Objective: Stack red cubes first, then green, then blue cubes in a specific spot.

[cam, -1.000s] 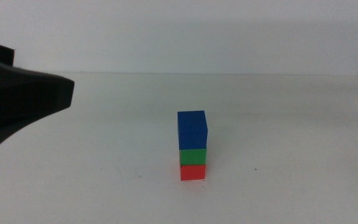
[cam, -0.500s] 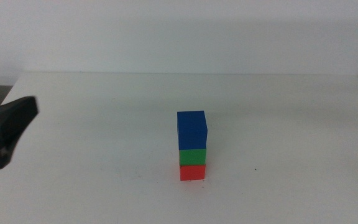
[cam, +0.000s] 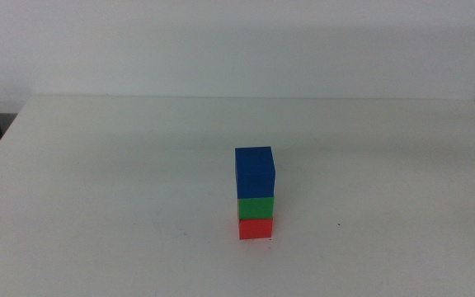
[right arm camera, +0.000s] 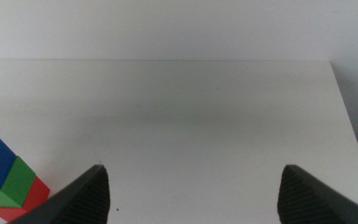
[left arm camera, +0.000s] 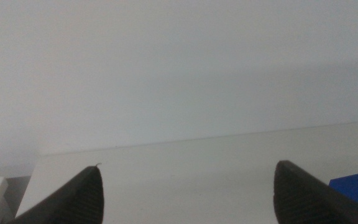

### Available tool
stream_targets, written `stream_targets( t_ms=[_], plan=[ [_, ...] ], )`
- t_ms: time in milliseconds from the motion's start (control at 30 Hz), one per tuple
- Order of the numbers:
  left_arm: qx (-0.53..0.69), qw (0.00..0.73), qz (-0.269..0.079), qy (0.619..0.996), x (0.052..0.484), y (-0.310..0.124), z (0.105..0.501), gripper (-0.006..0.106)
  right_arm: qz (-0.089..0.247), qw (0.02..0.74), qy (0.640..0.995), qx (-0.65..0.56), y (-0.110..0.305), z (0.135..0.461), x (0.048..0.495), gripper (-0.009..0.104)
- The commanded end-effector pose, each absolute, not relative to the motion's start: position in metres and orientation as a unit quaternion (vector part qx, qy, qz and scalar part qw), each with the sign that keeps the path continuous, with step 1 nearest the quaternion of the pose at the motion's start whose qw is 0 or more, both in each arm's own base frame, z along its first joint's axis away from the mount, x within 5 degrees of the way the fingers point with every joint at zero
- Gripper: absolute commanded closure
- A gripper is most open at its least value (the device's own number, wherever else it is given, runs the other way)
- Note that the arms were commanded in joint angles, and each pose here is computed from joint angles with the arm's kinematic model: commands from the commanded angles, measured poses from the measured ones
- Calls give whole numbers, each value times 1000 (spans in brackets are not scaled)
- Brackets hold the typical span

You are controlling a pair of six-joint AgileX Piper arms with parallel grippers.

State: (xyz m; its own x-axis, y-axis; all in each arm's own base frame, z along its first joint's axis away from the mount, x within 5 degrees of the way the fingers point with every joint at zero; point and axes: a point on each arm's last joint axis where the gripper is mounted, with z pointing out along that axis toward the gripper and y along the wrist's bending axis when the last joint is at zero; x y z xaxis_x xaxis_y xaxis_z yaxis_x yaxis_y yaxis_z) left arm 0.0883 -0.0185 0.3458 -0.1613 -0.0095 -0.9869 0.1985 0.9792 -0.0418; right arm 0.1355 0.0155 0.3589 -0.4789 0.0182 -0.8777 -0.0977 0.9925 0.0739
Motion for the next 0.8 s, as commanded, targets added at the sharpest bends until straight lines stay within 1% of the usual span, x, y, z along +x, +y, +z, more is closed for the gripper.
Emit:
stream_targets(
  t_ms=[0,133,200,267,333,367,400,467,567,667,733,767],
  plan=[
    [61,650,-81,753,88,-18,346,7,52,517,854,-23,14,359,135,13],
    [62,651,-71,753,89,-17,346,7,52,515,855,-23,14,355,136,13],
    [51,651,-70,754,89,-16,341,7,47,543,838,-23,13,347,130,13],
    [31,674,-70,735,85,-13,329,7,20,580,814,-34,9,329,117,13],
    [16,692,-58,719,79,-8,308,7,-10,611,790,-52,5,300,102,13],
    [9,693,-49,719,76,-6,294,7,-16,625,779,-58,5,285,94,13],
    [4,687,-40,725,73,-5,280,7,-15,634,771,-57,4,273,86,13],
    [-1,677,-26,736,67,-3,258,7,-14,632,772,-57,4,242,74,13],
    [-5,671,-22,741,61,-2,232,7,-13,635,770,-56,3,214,63,13],
    [-1,679,-17,734,56,-1,219,7,-13,648,760,-55,2,201,57,13],
    [-3,682,-20,731,54,-1,212,7,-13,656,752,-54,2,197,55,13],
    [-4,677,-20,736,54,-1,207,7,-13,654,755,-54,2,194,55,13]
  ],
)
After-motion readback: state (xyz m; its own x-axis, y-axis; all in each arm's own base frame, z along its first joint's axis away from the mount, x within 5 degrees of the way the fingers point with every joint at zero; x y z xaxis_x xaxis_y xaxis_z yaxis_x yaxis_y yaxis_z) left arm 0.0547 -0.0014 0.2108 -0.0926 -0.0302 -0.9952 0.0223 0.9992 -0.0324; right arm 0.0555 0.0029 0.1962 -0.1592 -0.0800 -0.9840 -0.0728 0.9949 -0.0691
